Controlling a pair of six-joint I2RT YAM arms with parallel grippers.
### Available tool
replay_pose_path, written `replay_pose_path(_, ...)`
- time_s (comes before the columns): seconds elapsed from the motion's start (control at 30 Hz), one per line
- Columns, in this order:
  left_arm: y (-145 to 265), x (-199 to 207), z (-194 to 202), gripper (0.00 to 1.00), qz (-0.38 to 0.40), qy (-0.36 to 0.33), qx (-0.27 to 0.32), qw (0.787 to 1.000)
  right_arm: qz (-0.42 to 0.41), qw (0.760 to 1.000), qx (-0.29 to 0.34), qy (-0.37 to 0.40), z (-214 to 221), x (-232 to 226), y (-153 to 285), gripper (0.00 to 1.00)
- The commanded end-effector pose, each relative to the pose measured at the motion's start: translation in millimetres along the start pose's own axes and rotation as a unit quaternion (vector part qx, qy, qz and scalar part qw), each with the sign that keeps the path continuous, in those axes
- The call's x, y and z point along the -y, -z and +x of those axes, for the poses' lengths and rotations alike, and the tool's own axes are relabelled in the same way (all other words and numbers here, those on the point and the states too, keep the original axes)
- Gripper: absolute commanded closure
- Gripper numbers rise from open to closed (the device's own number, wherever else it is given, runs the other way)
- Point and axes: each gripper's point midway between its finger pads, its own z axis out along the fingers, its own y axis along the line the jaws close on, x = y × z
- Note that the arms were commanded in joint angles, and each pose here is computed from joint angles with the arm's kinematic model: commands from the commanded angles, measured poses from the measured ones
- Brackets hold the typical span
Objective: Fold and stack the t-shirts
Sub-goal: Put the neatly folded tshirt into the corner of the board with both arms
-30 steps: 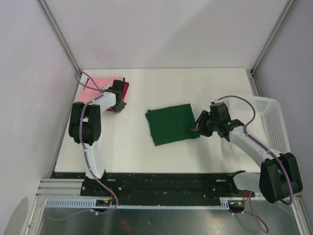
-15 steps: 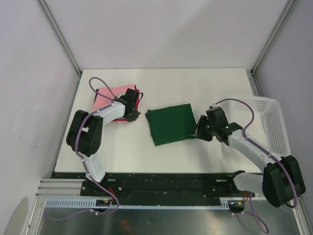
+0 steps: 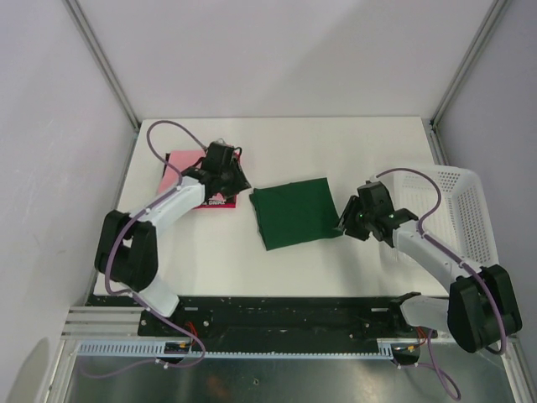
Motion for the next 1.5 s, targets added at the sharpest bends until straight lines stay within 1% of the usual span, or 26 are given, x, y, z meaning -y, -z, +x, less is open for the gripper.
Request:
replay_pose_path(0.0, -11.2, 25.2, -9.3, 0.53, 0.031, -0.026, -0.003, 0.999, 0.028, 1.0, 0.007, 0.003, -3.5, 12.6, -5.6, 0.53)
replay_pose_path(0.13, -34.1, 30.1, -8.2, 0.56, 0.021, -0.022, -0.014, 0.999, 0.041, 0.999, -0.001, 0.01, 3.2, 15.6, -10.0, 0.53)
replay_pose_path(0.27, -53.9, 31.6, -5.6, 0.56, 0.008, -0.021, -0.021, 1.0, 0.049, 0.999, -0.002, 0.018, 7.5, 16.1, -11.7, 0.53)
replay_pose_path(0.4, -69.1, 29.7, -4.0, 0.56, -0.005, -0.021, -0.025, 0.999, 0.031, 0.999, -0.002, 0.024, 11.7, 4.7, -7.5, 0.53)
replay_pose_path(0.6, -83.3, 27.2, -3.4, 0.57, -0.016, -0.022, -0.027, 0.999, -0.035, 0.997, 0.008, 0.07, 26.5, -46.6, -2.4, 0.51)
replay_pose_path(0.8, -87.1, 27.6, -3.9, 0.61, -0.017, -0.025, -0.027, 0.999, -0.058, 0.987, 0.012, 0.15, 49.4, -107.9, -10.5, 0.52)
replay_pose_path(1.0, -88.3, 27.9, -3.5, 0.65, -0.016, -0.027, -0.029, 0.999, -0.05, 0.973, 0.028, 0.223, 72.8, -162.4, -24.9, 0.54)
replay_pose_path(1.07, -88.6, 27.4, -3.3, 0.66, -0.016, -0.028, -0.029, 0.999, -0.042, 0.969, 0.032, 0.243, 81.3, -173.1, -30.7, 0.54)
replay_pose_path(1.23, -89.9, 25.3, -1.4, 0.68, -0.018, -0.029, -0.033, 0.999, -0.01, 0.959, 0.038, 0.282, 95.4, -182.3, -46.4, 0.54)
replay_pose_path(1.47, -90.6, 25.9, -1.2, 0.72, -0.016, -0.029, -0.034, 0.999, 0.033, 0.95, 0.043, 0.307, 102.6, -177.7, -61.2, 0.54)
